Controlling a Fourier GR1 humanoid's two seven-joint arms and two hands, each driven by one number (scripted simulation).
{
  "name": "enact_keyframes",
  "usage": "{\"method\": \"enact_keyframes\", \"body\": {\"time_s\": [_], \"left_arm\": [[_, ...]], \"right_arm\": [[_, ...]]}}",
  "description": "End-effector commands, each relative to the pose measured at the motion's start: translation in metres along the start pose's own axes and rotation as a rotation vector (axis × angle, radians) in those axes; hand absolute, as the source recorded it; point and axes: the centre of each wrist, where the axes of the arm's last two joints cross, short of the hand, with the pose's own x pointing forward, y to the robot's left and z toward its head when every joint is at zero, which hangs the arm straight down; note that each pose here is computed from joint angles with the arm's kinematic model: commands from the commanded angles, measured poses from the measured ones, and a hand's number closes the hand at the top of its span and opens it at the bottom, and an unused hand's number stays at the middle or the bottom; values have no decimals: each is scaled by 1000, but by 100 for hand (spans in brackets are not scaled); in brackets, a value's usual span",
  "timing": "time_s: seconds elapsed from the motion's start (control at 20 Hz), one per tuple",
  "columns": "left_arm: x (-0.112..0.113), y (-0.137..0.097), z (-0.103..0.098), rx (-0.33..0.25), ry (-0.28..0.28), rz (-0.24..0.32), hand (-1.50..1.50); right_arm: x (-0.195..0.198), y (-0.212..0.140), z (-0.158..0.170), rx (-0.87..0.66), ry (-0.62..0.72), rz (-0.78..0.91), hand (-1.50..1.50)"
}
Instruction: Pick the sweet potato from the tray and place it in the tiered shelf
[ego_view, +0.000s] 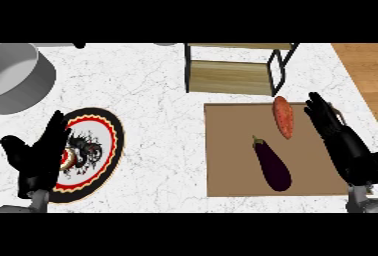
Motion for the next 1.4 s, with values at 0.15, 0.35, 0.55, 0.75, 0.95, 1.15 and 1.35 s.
{"method": "enact_keyframes", "body": {"time_s": [0.15, 0.35, 0.55, 0.75, 0.95, 1.15, 1.35], "left_arm": [[-20, -4, -10, -103, 85, -10, 0], [-19, -11, -1, -189, 151, 24, 0], [-31, -36, 2, -235, 188, 17, 0], [-38, -29, -11, -223, 186, 8, 0], [-32, -11, -13, -223, 187, 25, 0], [-31, -19, -10, -241, 207, 34, 0], [-30, -9, -4, -238, 199, 12, 0]], "right_arm": [[21, -117, -4, -307, -123, 95, 150], [0, -176, 32, -523, 292, 429, 150], [-40, -185, 18, -502, 228, 126, -150], [-42, -206, 33, -328, 148, 160, -150], [-14, -215, 24, -127, 195, 204, -150], [26, -206, -5, -33, 219, 234, -150], [64, -191, -23, 22, 296, 339, -150]]}}
